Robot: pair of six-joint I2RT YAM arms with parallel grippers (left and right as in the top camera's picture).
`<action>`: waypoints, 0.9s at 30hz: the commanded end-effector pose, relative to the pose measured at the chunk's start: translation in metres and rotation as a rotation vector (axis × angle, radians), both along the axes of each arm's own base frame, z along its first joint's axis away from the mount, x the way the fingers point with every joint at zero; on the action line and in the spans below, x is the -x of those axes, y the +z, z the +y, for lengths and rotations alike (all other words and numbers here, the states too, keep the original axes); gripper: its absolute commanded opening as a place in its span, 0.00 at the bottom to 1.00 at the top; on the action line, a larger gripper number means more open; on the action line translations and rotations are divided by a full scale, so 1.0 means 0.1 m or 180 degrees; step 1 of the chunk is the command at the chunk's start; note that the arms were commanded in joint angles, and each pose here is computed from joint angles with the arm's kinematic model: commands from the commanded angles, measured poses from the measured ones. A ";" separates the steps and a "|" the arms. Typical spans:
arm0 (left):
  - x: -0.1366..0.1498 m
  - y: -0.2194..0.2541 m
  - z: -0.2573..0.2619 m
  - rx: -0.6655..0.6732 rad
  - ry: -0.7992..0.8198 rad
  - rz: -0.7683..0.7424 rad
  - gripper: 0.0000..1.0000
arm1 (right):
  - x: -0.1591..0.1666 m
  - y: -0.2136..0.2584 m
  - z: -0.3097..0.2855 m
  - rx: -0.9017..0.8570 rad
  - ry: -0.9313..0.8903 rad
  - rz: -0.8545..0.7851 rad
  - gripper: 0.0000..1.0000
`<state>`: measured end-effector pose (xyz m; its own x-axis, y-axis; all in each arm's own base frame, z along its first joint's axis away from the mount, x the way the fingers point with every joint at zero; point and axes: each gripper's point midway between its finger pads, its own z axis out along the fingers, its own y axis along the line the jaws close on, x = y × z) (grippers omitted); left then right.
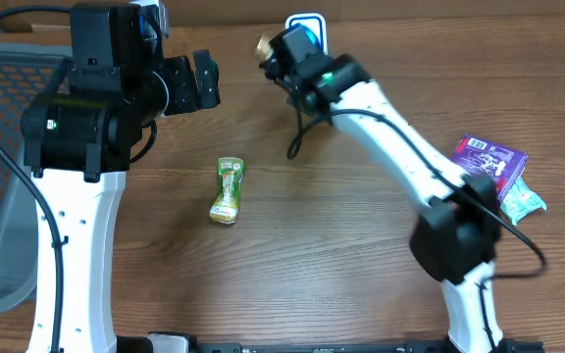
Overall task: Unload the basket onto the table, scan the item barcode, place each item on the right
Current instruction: 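Carry the white tube to the table's right side and release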
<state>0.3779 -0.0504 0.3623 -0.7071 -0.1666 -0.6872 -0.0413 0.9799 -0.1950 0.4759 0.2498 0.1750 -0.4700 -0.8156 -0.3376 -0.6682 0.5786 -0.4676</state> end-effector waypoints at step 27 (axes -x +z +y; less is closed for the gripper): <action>-0.02 0.01 0.00 -0.0047 -0.0025 -0.0020 0.99 | 1.06 -1.28 -2.57 -0.1493 -0.5405 0.0639 0.04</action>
<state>0.3783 -0.0505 0.3617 -0.7081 -0.1664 -0.6862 -0.0416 0.9800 -0.1948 0.3780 0.0237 0.0439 -0.7255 0.6703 -0.1559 0.6796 0.7335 -0.0089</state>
